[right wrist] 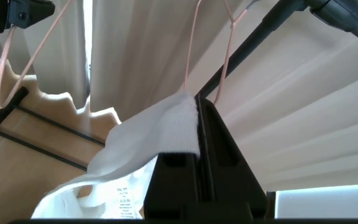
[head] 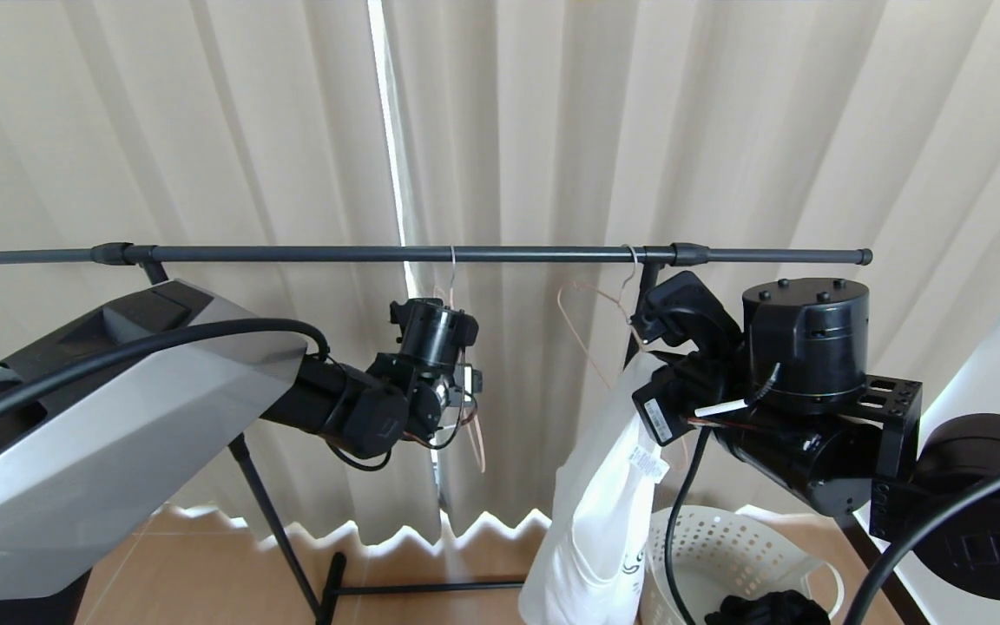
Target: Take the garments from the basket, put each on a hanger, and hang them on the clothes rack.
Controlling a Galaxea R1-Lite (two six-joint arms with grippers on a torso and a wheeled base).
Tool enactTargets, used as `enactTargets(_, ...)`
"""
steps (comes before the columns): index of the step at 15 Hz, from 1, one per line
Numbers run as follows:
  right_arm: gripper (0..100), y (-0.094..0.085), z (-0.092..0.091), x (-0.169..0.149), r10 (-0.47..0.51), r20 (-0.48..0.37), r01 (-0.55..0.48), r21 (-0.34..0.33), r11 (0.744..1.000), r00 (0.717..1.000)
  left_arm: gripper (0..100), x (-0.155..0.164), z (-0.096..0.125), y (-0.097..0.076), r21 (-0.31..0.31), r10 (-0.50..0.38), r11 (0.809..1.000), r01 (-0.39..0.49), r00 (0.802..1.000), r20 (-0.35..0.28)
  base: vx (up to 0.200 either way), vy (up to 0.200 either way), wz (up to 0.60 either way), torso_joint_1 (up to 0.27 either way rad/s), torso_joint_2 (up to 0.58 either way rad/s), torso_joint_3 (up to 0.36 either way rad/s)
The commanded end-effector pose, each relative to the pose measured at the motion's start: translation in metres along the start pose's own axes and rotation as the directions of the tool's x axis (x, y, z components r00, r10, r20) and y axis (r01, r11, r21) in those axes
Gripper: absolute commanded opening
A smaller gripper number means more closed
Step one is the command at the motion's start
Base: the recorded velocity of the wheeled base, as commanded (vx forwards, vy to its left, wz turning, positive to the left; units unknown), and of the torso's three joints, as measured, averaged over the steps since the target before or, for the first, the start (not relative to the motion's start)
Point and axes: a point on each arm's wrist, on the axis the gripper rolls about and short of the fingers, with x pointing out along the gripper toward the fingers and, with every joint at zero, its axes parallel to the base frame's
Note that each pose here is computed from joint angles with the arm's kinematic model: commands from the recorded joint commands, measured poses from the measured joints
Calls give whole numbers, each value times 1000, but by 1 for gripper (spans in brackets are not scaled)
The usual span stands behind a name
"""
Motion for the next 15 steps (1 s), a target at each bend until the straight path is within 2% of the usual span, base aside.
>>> enactTargets(1,0,0,0,1,0,0,0,0,1000,1000,100,-5,12,-5,-4,-14,1000,15,1000,17,0,0,0,0,0,0)
enactTargets(5,0,0,1,-1,-1,4,1,2,1000,1000,100,-7,18,-12,24,-14,1000,15,999,-29,0,0,0,0,0,0)
enactTargets(8,0,0,1,-1,-1,4,1,2,1000,1000,100,0,15,-13,38,-1,999,3,998,-64,0,0,0,0,0,0)
enactTargets(15,0,0,1,0,-4,20,4,7,1000,1000,100,3,8,-12,31,11,999,-8,996,-92,0,0,0,0,0,0)
